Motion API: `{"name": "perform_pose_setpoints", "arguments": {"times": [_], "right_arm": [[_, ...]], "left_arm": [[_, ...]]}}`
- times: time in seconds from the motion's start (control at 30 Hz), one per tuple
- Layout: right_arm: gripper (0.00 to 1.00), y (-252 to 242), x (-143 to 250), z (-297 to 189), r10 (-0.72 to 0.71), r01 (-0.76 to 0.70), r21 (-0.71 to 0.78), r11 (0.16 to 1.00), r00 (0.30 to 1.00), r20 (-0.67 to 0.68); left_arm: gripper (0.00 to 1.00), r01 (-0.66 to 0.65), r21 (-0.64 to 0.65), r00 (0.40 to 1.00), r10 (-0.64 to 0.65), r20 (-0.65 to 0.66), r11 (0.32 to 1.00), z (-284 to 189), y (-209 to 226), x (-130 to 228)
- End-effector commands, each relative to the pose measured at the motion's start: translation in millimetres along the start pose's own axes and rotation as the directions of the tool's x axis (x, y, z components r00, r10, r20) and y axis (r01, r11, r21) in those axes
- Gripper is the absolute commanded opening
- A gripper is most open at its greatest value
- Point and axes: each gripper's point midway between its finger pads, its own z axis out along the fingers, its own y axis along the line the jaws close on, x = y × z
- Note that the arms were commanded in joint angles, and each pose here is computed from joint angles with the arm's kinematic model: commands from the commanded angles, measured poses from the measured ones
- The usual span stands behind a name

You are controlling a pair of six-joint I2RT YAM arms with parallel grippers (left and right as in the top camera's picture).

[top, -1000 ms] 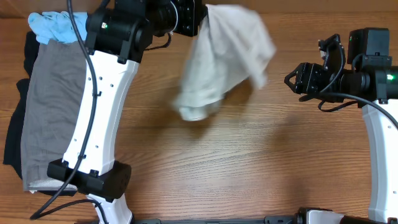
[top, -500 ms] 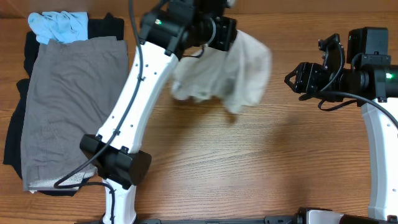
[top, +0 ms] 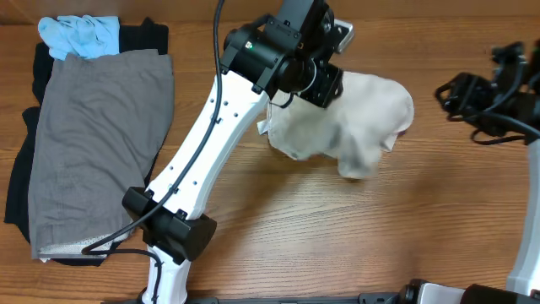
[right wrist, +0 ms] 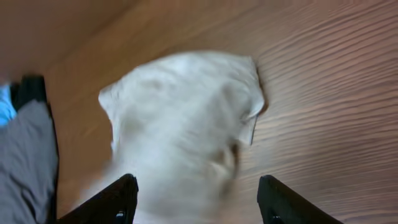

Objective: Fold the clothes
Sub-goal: 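Lift the beige shorts with the left gripper and drop them mid-table, then grasp the beige shorts' waistband edge with the left gripper and lift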

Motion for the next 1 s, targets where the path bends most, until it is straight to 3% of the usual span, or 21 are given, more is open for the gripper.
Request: {"name": "perform_pose_setpoints", "arguments": {"times": [0.0, 0.27, 0.43, 0.7, 0.97], "right_arm": [[0.66, 5, -15, -14, 0.007, -0.005, -0.04, 0.999, 0.998, 0.056], [0.66, 10, -12, -12, -0.041, 0.043, -0.045, 0.998, 0.998, 0.047], [0.66, 20, -4, -8, -0.085, 0.086, -0.055, 0.995, 0.996, 0.02], [0.66, 34, 4, -1, -0.125, 0.124, -0.07, 0.99, 0.992, -0.006], [0.67, 39, 12, 8, -0.146, 0.144, -0.064, 0.988, 0.988, -0.041]], "left_arm": [[0.57, -0.065, -0.126, 0.998, 0.066, 0.007, 0.99, -12, 19, -2], [0.74, 0.095, -0.263, 0.988, -0.059, 0.142, 0.96, -19, 120, -34], [0.77, 0.059, -0.227, 0.996, -0.042, 0.079, 0.972, 21, 177, -24], [0.77, 0.044, -0.034, 0.999, -0.045, -0.025, 0.998, 106, 201, 5], [0.76, 0.085, 0.056, 0.993, -0.08, -0.088, 0.995, 153, 206, 29]]}}
